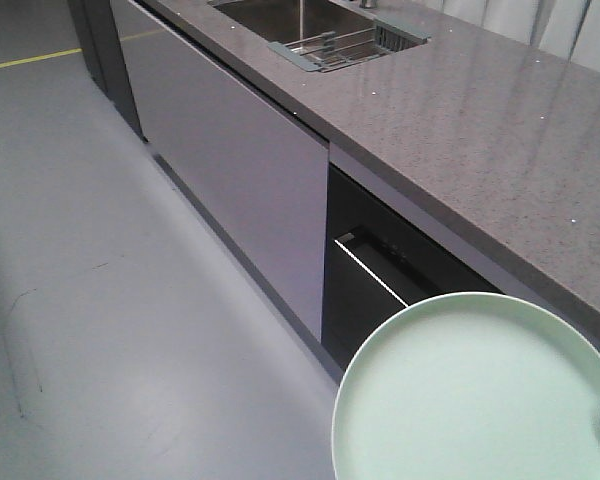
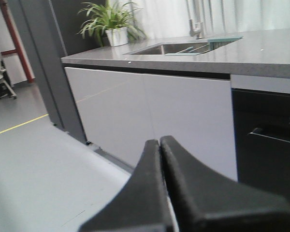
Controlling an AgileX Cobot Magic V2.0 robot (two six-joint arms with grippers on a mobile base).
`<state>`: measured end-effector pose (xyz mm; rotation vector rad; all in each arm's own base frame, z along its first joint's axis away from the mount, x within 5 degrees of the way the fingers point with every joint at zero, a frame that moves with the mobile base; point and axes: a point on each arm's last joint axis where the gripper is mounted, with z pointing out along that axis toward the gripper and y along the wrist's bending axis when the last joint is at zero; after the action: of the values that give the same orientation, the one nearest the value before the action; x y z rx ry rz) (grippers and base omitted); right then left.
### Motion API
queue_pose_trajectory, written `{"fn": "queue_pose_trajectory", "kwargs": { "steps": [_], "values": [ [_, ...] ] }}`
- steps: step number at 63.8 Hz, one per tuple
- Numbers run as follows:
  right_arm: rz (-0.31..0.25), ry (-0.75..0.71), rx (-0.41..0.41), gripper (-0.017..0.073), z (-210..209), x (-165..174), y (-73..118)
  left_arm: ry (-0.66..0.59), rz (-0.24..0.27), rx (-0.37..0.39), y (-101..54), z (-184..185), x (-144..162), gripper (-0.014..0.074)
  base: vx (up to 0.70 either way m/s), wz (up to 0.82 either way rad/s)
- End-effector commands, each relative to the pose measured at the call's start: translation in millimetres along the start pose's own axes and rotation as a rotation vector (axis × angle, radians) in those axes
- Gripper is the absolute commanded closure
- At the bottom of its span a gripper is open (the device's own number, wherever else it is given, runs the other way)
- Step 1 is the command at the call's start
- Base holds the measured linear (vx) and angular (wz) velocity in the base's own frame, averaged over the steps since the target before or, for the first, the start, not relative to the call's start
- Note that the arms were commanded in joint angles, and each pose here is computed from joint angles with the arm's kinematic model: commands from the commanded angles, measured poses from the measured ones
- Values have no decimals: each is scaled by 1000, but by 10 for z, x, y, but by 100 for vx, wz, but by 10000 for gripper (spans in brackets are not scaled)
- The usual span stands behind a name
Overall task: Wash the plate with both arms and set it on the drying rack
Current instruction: 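Drive the base away from the counter holding the plate in the right gripper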
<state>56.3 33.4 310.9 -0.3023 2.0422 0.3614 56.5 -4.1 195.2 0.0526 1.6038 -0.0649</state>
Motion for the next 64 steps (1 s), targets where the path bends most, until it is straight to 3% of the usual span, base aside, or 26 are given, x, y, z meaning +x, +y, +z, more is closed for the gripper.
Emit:
{"fn": "queue_pose_trajectory", "kwargs": {
  "steps": [1, 64],
  "values": [
    [8, -79, 12, 564, -27, -124, -4, -116, -10, 11, -8, -30, -164, 600, -5, 32],
    [8, -66, 8, 564, -26, -113, 1, -116, -10, 11, -8, -30, -164, 600, -1, 35]
  ]
}}
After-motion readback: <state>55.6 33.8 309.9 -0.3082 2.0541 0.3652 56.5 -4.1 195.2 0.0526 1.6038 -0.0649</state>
